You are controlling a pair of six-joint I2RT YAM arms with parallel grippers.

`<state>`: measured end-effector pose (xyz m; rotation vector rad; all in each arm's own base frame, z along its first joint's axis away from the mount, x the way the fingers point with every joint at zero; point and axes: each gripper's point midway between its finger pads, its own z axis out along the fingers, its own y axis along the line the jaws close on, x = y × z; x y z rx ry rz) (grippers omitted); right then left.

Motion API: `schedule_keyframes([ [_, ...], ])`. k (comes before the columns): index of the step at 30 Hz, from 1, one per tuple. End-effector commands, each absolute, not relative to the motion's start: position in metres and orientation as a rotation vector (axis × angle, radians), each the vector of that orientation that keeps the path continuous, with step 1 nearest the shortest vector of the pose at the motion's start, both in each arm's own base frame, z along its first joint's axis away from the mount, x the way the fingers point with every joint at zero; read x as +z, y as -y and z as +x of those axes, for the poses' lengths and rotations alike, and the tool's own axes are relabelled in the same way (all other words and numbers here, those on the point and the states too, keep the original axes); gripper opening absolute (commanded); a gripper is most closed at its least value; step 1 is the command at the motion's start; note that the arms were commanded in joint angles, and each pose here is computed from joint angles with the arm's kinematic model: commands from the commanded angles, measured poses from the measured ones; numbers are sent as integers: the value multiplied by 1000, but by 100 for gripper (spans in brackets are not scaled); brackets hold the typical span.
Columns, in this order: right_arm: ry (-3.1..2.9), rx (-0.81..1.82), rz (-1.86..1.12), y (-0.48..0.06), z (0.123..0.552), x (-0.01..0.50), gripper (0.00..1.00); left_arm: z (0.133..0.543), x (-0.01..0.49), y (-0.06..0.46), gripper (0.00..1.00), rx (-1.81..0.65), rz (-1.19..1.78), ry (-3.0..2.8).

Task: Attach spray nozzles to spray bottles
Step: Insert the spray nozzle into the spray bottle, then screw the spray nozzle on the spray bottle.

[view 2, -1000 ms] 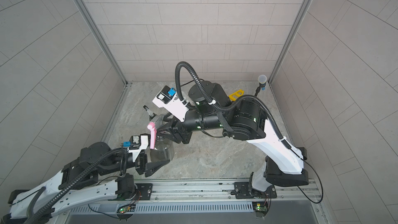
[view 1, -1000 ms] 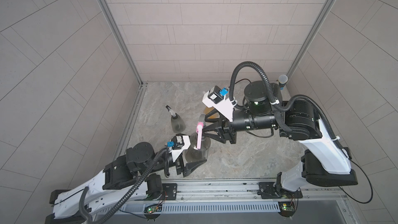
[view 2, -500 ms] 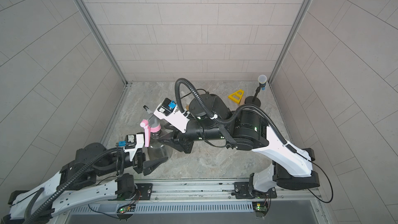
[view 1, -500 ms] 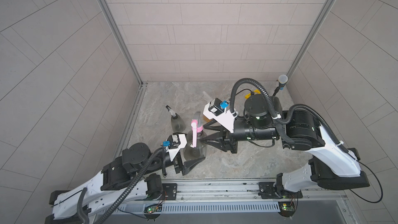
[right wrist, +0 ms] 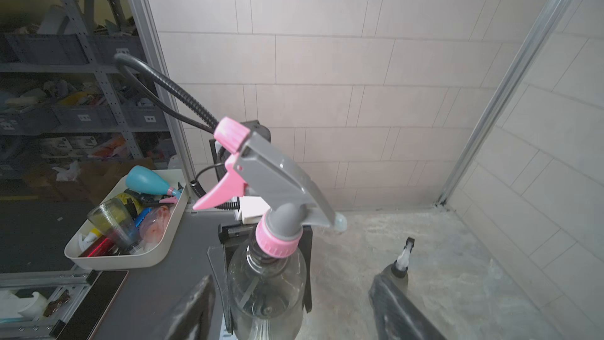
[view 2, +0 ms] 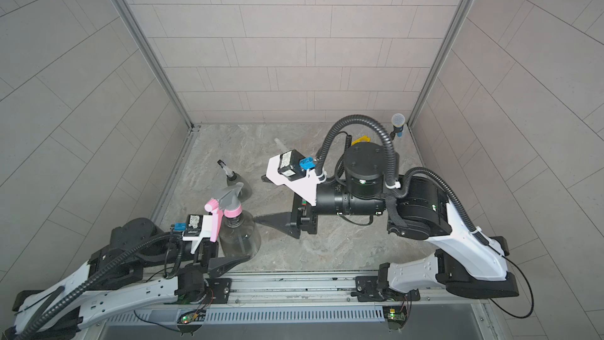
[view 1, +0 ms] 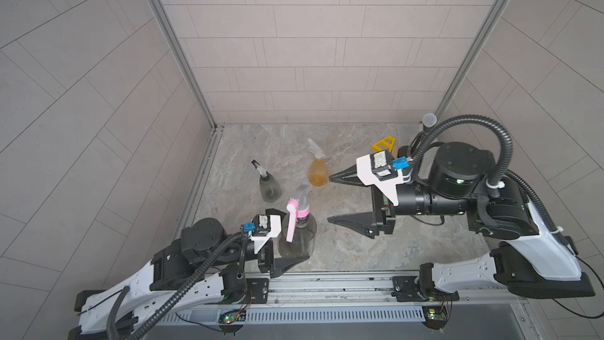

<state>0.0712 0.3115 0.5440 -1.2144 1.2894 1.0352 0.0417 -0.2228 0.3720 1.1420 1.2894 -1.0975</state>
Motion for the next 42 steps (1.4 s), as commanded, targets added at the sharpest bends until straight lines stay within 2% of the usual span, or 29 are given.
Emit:
schedule_keyframes([
  [1, -1095, 1070, -1247, -306, 55, 572, 80, 22, 393, 220, 0, -1213, 1171, -1200],
  [10, -1066, 1158, -1439, -340, 39, 563, 81, 9, 392, 224, 0, -1290, 1222, -1186],
  [14, -1108, 1154, -1484, -351, 41, 553, 76, 7, 392, 223, 0, -1304, 1229, -1182],
  [19, -1120, 1185, -1507, -356, 38, 549, 61, 8, 389, 223, 0, -1294, 1232, -1194],
  [24, -1136, 1190, -1513, -357, 39, 549, 40, 13, 387, 222, 0, -1267, 1213, -1212],
  [30, -1147, 1191, -1509, -356, 39, 548, 29, 21, 386, 221, 0, -1231, 1180, -1235],
  [33, -1165, 1176, -1515, -358, 41, 544, 31, 22, 386, 221, 0, -1223, 1174, -1239],
  [36, -1180, 1163, -1514, -359, 44, 541, 47, 21, 387, 222, 0, -1231, 1183, -1236],
  [38, -1190, 1159, -1523, -361, 44, 538, 54, 21, 386, 224, 0, -1231, 1189, -1238],
  [40, -1197, 1160, -1537, -362, 44, 536, 52, 21, 387, 224, 0, -1230, 1190, -1239],
  [42, -1202, 1167, -1547, -364, 43, 534, 44, 23, 386, 224, 0, -1221, 1183, -1244],
])
